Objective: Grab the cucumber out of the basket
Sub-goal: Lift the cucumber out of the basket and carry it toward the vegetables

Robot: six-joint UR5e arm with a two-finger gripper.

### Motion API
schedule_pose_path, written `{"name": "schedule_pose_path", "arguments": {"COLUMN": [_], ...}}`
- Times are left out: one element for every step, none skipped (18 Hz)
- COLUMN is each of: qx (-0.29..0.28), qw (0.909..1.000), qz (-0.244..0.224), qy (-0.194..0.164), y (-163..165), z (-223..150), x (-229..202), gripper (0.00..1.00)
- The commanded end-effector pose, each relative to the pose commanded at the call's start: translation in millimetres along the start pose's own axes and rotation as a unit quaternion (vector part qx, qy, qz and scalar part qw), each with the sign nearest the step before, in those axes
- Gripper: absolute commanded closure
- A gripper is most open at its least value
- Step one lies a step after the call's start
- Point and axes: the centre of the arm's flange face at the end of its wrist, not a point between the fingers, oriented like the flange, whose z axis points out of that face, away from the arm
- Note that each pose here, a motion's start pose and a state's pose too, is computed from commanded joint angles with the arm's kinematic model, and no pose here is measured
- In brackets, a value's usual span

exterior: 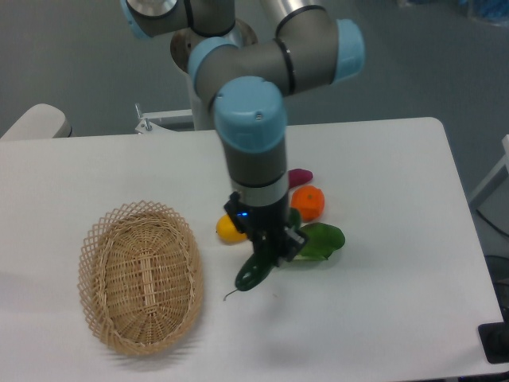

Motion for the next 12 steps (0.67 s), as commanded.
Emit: {"name": "schedule_pose_path", "arguments": {"qx": [-0.001, -0.001, -0.001, -0.001, -0.001, -0.002, -0.004, -0.006, -0.006, -0.007, -0.007, -0.007], "qw": [1.0, 1.0, 1.0, 1.0, 1.0, 1.0, 1.0, 0.9999, 0.9999, 0.9999, 0.9999, 0.9999], "qz": [0.002, 0.002, 0.002, 0.002, 0.002, 0.002, 0.002, 0.003, 0.004, 0.004, 0.003, 0.001], "qy": [0.001, 0.001, 0.001, 0.0, 0.0, 0.001, 0.005, 0.008, 0.01, 0.011, 0.01, 0.01], "y": [2.6, 3.5, 4.4, 4.3, 4.3, 5.3, 5.8, 6.2, 6.3, 7.3, 8.1, 9.7], "z": [0.9, 1.0, 1.7, 1.0, 1.0, 1.3, 2.7, 4.0, 4.3, 5.1, 5.2, 5.3], "x": [-1.5, -2.1, -2.4, -2.7, -2.7, -3.2, -2.2, -1.3, -1.0, -1.2, -1.8, -3.0], "gripper": [0.67, 0.67, 0.67, 0.67, 0.67, 0.67, 0.67, 0.67, 0.67, 0.67, 0.67, 0.67]}}
